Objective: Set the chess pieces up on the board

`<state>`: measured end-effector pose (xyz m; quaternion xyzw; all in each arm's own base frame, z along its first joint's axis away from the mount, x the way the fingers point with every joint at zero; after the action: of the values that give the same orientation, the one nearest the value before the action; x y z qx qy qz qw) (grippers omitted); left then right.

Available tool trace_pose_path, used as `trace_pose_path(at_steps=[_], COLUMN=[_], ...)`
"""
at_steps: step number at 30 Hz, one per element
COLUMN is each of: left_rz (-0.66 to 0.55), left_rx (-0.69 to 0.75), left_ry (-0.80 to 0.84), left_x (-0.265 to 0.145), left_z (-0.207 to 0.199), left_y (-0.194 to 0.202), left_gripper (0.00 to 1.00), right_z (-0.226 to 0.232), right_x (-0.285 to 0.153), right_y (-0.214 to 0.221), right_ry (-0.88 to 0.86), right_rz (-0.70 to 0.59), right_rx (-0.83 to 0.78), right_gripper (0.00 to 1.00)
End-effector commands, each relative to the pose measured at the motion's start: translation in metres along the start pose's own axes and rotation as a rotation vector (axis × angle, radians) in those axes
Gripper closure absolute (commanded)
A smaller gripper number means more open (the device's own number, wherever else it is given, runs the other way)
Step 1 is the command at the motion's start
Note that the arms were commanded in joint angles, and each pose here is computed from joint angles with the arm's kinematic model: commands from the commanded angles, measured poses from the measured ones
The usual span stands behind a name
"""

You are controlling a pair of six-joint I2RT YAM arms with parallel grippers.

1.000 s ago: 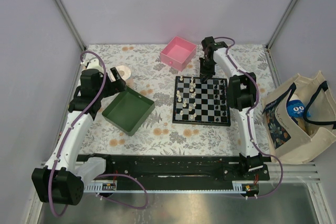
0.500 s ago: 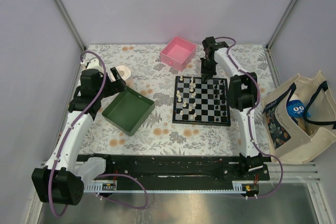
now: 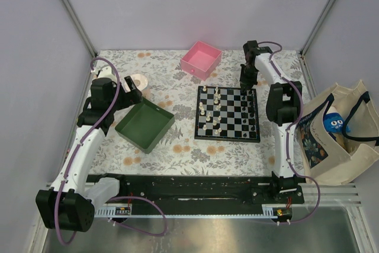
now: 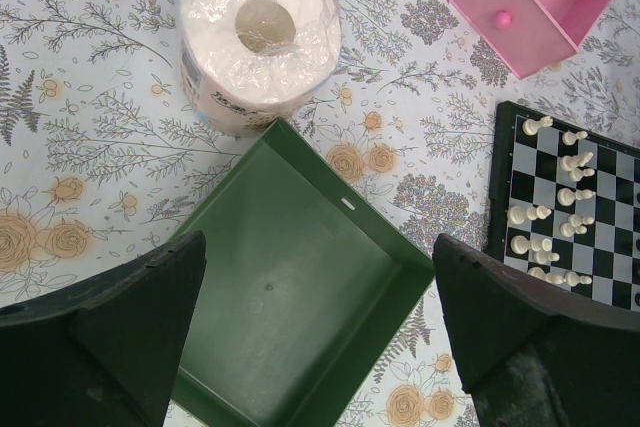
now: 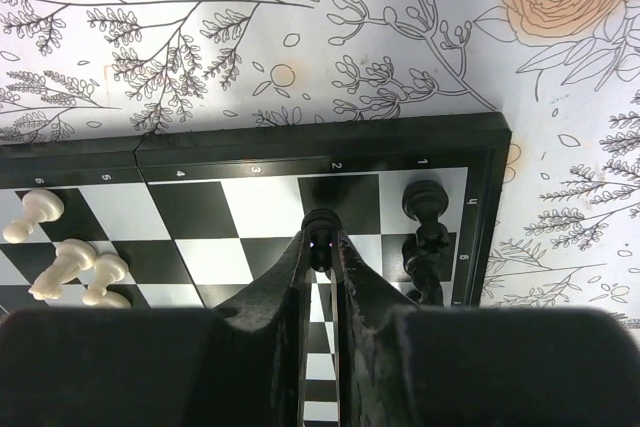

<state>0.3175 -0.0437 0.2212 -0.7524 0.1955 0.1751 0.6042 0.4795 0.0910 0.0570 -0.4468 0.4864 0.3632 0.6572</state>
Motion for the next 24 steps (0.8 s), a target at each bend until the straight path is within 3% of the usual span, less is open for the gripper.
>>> trace_pose_path(at_steps=[1, 16, 24], left_rz=[-0.06, -0.059, -0.057], left_rx=[-0.007, -0.005, -0.006], left_ry=[0.026, 0.026, 0.03], left_x=[-0.002, -0.002, -0.002], left_z=[-0.005, -0.005, -0.006], left_y=[-0.014, -0.013, -0.013], left_gripper=[0.01, 0.01, 0.01], right_z=[0.003, -0.002, -0.001], right_x=[-0.028, -0.018, -0.019], right_y=[-0.014, -0.013, -0.013], right_ry=[-0.008, 0.003, -0.002], right_rz=[-0.085, -0.07, -0.069], right_rx=[-0.012, -0.004, -0.006], right_gripper=[0.87, 0.85, 0.76])
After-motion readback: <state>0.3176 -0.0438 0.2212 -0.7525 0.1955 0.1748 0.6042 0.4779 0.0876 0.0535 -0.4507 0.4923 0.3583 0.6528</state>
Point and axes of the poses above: each gripper's point midway between its finger pads, its own x axis out along the fingers, its own z axis along the line the jaws close on, y = z × x, the point moved 1 cm from there along -x, back along the fingers, and after that the axes turned 9 degrees about x, right-handed, at the moved point
